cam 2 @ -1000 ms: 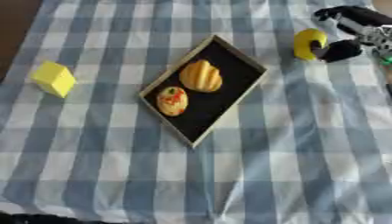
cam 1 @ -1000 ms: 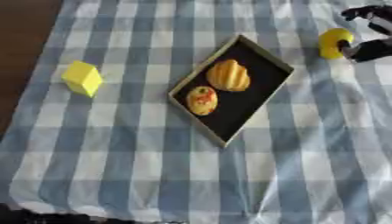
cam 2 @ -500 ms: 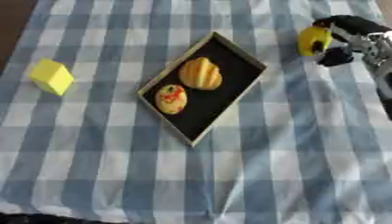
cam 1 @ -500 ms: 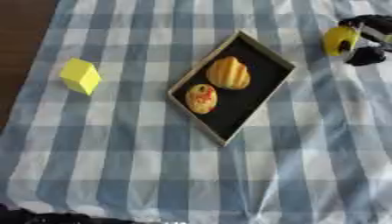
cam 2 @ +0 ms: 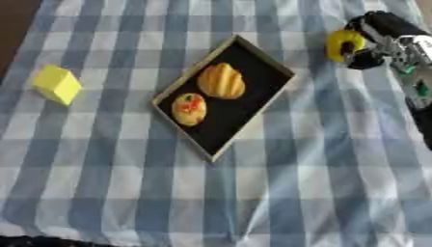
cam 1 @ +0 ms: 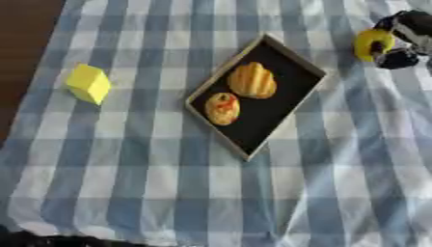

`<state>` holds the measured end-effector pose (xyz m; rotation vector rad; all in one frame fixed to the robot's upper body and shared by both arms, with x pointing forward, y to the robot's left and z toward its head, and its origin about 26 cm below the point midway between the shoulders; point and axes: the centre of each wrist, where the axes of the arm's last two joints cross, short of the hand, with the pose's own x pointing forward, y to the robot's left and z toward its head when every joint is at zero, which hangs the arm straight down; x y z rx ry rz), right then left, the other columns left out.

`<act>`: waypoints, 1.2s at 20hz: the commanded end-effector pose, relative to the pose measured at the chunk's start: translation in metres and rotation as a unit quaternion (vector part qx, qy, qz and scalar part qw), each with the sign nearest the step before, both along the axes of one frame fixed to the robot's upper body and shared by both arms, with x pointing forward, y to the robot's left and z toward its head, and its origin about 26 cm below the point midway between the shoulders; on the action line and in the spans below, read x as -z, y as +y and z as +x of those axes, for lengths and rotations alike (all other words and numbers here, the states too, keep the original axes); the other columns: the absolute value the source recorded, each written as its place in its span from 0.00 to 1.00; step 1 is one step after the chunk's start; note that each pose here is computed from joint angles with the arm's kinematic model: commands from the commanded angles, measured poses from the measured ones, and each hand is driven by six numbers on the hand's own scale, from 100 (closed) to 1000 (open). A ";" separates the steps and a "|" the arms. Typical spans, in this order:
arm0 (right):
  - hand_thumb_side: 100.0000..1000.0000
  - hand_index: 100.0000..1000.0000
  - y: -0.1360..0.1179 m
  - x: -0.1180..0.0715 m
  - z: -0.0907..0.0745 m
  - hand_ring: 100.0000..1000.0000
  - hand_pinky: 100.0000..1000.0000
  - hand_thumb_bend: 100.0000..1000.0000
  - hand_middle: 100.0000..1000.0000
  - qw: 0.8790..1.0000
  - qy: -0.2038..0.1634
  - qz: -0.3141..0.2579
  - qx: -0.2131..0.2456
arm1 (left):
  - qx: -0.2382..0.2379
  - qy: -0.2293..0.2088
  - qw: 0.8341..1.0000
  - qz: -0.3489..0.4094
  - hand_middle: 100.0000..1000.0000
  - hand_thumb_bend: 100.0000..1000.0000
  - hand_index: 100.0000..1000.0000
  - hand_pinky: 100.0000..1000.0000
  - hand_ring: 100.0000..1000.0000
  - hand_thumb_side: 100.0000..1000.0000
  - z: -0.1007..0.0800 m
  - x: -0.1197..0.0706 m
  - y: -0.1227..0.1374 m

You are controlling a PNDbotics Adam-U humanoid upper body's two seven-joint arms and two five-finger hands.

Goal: Pick up objects on the table and place them in the box.

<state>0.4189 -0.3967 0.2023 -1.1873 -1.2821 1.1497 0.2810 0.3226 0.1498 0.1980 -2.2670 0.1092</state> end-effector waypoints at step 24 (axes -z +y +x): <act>0.01 0.56 0.130 -0.043 -0.064 0.83 0.88 0.00 0.38 0.954 0.037 0.028 -0.295 | 0.028 -0.006 0.999 0.020 0.58 0.00 0.75 0.73 0.81 0.66 0.001 -0.014 -0.005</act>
